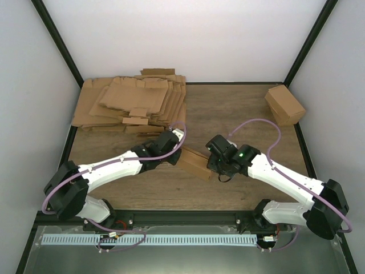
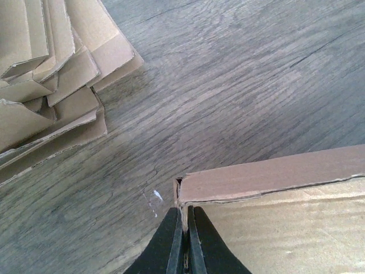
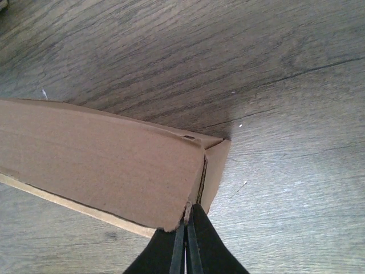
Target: Fold the paper box
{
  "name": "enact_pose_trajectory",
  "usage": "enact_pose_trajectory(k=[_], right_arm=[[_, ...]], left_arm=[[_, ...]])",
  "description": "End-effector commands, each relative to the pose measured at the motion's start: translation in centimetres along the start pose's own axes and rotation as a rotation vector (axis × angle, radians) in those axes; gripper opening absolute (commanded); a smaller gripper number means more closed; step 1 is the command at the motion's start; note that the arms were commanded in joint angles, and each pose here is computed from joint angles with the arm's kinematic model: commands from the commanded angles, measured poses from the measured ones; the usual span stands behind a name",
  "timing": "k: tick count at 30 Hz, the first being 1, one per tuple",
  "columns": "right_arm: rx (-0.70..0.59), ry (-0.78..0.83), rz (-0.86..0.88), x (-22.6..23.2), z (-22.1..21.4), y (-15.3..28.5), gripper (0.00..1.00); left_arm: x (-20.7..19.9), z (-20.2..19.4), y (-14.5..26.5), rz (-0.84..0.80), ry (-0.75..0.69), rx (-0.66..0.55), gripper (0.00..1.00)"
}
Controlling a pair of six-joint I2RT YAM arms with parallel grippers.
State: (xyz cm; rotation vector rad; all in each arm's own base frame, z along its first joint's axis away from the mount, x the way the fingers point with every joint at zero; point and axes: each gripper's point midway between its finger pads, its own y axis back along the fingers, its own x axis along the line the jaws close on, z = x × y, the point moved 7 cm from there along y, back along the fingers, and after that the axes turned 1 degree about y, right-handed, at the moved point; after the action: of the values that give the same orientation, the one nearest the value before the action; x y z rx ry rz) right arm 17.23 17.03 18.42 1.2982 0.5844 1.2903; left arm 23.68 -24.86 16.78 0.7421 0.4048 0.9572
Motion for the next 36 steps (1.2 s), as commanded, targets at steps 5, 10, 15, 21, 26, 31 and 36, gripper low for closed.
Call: enact_pose_trajectory(k=[5,10,15,21,26,31,36], right_arm=[[0.073,0.063,-0.14,-1.8,-1.1,-2.1,0.01],[0.073,0.084,-0.166,-2.1,-1.2,-2.5,0.01],[0.085,0.139,-0.174,-2.2,-1.6,-2.9,0.01],[0.069,0.268,-0.038,-0.5,-1.1,-0.8,0.22],[0.033,0.351,0.166,0.5,-1.2,2.3,0.43],[0.047,0.41,0.299,0.9,-1.7,4.4,0.6],[0.017,0.413,0.331,1.4,-1.3,5.3,0.63]], left_arm=[[-0.7,-3.3,-0.5,-0.039,-0.041,0.099,0.04],[-0.8,-3.9,-0.1,-0.039,-0.018,0.064,0.04],[-1.0,-4.4,0.5,-0.032,0.006,0.017,0.04],[-0.8,-4.7,1.4,0.003,0.041,-0.032,0.04],[-0.9,-4.9,2.4,0.037,0.069,-0.103,0.04],[-1.1,-5.7,2.8,0.061,0.063,-0.134,0.04],[-1.5,-6.3,3.0,0.081,0.044,-0.145,0.04]])
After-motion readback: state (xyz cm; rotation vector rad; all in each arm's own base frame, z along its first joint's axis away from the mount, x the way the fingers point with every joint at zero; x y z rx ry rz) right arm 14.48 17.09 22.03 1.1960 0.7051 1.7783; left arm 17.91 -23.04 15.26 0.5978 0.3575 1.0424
